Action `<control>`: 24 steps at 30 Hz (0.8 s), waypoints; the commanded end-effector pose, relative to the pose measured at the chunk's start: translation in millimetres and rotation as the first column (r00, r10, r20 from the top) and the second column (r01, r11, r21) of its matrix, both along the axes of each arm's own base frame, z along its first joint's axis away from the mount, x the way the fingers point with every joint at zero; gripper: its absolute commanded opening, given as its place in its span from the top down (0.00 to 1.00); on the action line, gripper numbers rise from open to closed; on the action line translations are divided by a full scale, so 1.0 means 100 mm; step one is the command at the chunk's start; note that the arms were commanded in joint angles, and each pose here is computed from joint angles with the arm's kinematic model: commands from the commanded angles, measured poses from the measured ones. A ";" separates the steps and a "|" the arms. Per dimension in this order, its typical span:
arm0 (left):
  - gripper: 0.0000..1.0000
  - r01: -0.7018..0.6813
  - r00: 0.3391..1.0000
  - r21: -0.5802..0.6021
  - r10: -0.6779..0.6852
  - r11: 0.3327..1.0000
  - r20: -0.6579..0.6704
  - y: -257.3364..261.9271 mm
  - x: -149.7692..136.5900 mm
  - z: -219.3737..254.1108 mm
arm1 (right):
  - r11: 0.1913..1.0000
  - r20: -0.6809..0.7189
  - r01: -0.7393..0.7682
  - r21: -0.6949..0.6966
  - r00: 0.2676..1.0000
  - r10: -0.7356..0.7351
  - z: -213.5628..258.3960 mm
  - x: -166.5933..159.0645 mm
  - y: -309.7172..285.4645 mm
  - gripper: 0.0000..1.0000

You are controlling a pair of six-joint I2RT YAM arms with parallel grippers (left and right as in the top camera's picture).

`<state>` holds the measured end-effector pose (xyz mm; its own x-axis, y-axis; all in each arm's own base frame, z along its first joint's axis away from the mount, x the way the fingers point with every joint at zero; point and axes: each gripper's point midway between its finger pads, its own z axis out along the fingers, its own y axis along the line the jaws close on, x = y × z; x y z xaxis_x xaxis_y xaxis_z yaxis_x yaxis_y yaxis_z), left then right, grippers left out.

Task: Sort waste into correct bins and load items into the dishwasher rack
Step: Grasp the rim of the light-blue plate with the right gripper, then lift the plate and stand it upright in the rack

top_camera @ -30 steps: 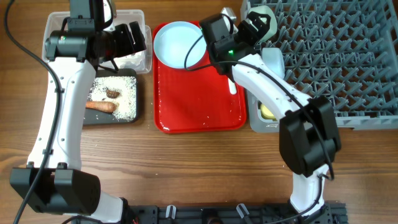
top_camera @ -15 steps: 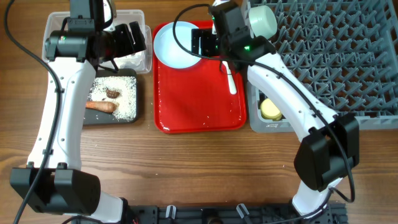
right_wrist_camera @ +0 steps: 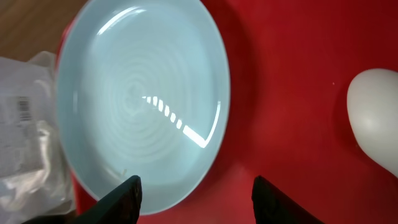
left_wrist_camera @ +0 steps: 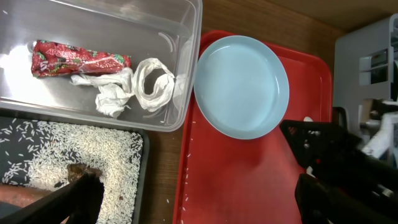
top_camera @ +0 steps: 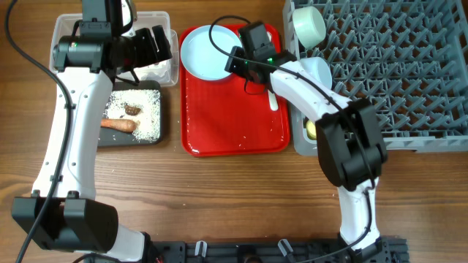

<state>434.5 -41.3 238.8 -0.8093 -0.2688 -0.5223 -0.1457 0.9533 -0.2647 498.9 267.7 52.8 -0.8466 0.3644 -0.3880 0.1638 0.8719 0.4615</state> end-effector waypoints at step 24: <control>0.00 -0.009 1.000 0.003 0.009 1.000 0.016 0.03 0.02 0.06 | 0.969 0.077 -0.224 -0.102 0.970 0.233 0.88 -0.21 -0.44 0.96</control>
